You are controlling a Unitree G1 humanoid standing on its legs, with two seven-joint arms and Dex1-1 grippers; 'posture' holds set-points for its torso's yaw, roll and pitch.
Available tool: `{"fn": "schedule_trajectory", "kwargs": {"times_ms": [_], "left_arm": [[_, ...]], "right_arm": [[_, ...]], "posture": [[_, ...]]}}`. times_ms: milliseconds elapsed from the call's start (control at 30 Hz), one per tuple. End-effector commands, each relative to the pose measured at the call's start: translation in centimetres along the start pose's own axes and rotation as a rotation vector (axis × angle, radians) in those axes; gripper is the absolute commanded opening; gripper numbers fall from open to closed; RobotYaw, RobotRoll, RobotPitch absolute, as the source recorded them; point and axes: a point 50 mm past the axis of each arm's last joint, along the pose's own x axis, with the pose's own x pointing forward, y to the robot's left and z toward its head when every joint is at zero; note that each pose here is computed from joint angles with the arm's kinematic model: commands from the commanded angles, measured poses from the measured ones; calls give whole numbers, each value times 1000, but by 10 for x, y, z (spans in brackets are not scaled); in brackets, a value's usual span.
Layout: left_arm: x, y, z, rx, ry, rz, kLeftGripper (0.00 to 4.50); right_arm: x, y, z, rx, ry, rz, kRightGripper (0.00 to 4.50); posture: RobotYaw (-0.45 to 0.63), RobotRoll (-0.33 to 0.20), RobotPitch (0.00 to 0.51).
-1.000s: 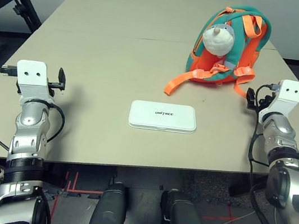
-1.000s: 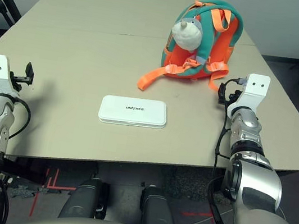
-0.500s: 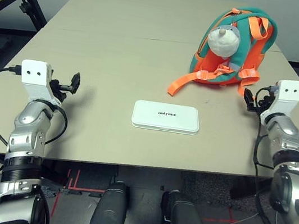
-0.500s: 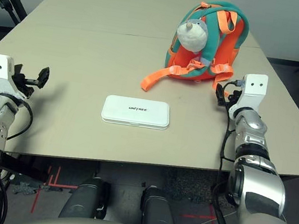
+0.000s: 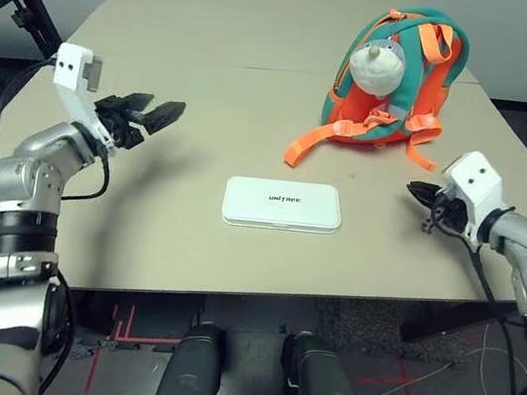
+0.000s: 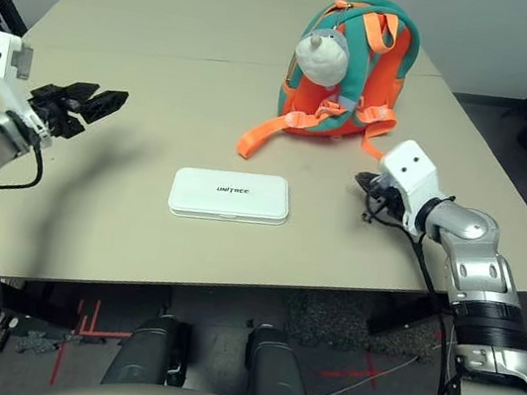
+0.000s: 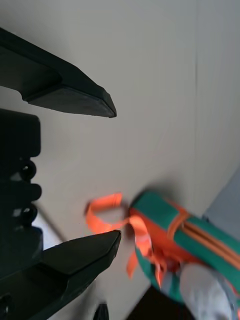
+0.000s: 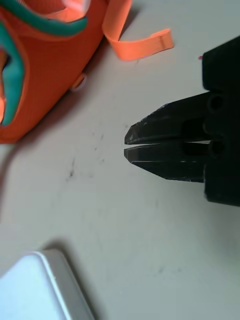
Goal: Put the pencil case into the backpack and zip it.
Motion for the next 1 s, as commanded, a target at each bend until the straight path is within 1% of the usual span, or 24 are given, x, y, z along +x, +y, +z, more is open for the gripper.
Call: {"fn": "schedule_trajectory", "kwargs": {"times_ms": [33, 133, 200, 333, 433, 533, 600, 867, 1000], "left_arm": [[6, -7, -14, -203, 122, -110, 4500], [11, -10, -23, -309, 207, -142, 4500], [14, -10, -29, -377, 242, -153, 4500], [19, -14, -41, -466, 324, -205, 4500], [21, -12, -50, -512, 366, -211, 4500], [21, -13, -59, -568, 434, -224, 4500], [21, -14, -64, -580, 480, -234, 4500], [17, -7, -76, -627, 555, -213, 4500], [13, -4, -76, -636, 559, -202, 4500]], "right_arm": [[8, 4, 6, -33, 5, 43, 29], [14, 6, 8, -54, 9, 65, 29], [19, 9, 8, -74, 18, 88, 29], [24, 15, 8, -105, 25, 121, 29], [28, 20, 7, -128, 33, 144, 29], [30, 25, 7, -133, 32, 158, 29], [30, 27, 7, -134, 29, 165, 29], [30, 32, 6, -142, 35, 184, 29], [30, 33, 5, -142, 38, 189, 29]], "posture": [[-19, 0, 102], [-20, 0, 102], [-22, 0, 100], [-31, 0, 101], [-41, 0, 102], [-50, 0, 103], [-58, 0, 104], [-69, 0, 104], [-65, 0, 104]]}}
